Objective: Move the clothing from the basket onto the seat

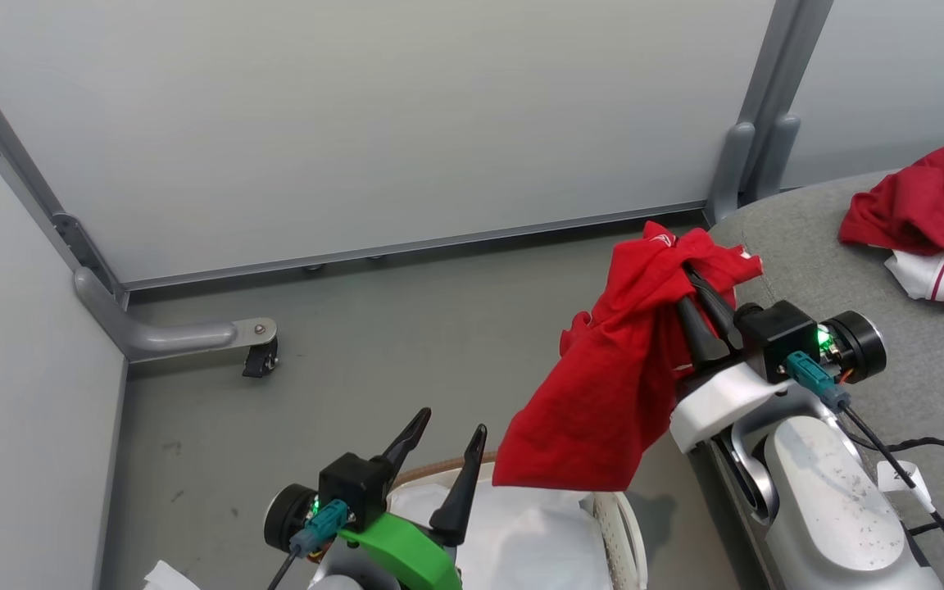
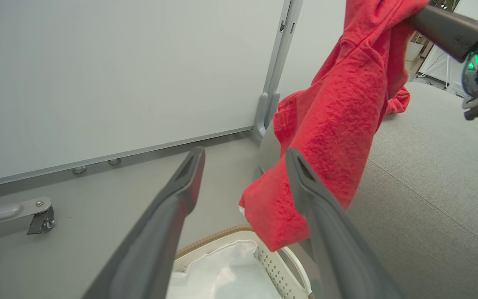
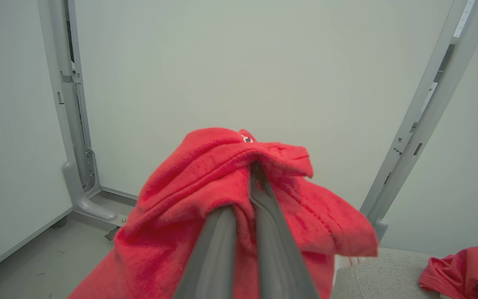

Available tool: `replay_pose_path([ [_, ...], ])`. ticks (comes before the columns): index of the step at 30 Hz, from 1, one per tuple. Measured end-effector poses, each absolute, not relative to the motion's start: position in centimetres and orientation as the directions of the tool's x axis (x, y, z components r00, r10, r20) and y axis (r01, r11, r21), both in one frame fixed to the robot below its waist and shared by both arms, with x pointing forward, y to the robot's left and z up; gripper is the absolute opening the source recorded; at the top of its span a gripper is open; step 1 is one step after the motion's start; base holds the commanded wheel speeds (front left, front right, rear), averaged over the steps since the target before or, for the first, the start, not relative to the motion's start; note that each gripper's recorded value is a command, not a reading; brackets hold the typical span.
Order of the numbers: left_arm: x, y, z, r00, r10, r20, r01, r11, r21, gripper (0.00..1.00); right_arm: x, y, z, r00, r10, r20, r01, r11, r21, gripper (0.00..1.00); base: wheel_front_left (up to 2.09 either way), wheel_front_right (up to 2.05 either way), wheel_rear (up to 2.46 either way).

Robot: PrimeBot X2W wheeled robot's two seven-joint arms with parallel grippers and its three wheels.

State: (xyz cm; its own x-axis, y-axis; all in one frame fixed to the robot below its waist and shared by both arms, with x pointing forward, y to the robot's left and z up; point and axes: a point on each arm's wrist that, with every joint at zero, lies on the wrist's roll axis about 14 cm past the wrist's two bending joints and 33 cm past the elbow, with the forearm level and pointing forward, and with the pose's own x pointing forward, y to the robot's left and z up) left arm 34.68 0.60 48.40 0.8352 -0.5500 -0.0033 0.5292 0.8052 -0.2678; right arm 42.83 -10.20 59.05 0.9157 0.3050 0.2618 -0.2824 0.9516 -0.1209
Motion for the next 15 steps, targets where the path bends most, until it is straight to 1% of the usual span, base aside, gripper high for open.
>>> replay_pose_path([
  [8,34.3,-0.7,48.0,0.81,-0.586,-0.01,0.564,0.785,-0.257,1.0,42.7,-12.1,59.3,0.928,0.255,0.272,-0.232,0.966,-0.114,0.0,0.0,0.0,0.0],
  [15,34.0,-3.8,48.2,0.747,-0.665,0.0,0.645,0.725,-0.241,1.0,41.3,-16.9,58.4,0.958,0.13,0.255,-0.109,0.989,-0.097,0.0,0.0,0.0,0.0],
])
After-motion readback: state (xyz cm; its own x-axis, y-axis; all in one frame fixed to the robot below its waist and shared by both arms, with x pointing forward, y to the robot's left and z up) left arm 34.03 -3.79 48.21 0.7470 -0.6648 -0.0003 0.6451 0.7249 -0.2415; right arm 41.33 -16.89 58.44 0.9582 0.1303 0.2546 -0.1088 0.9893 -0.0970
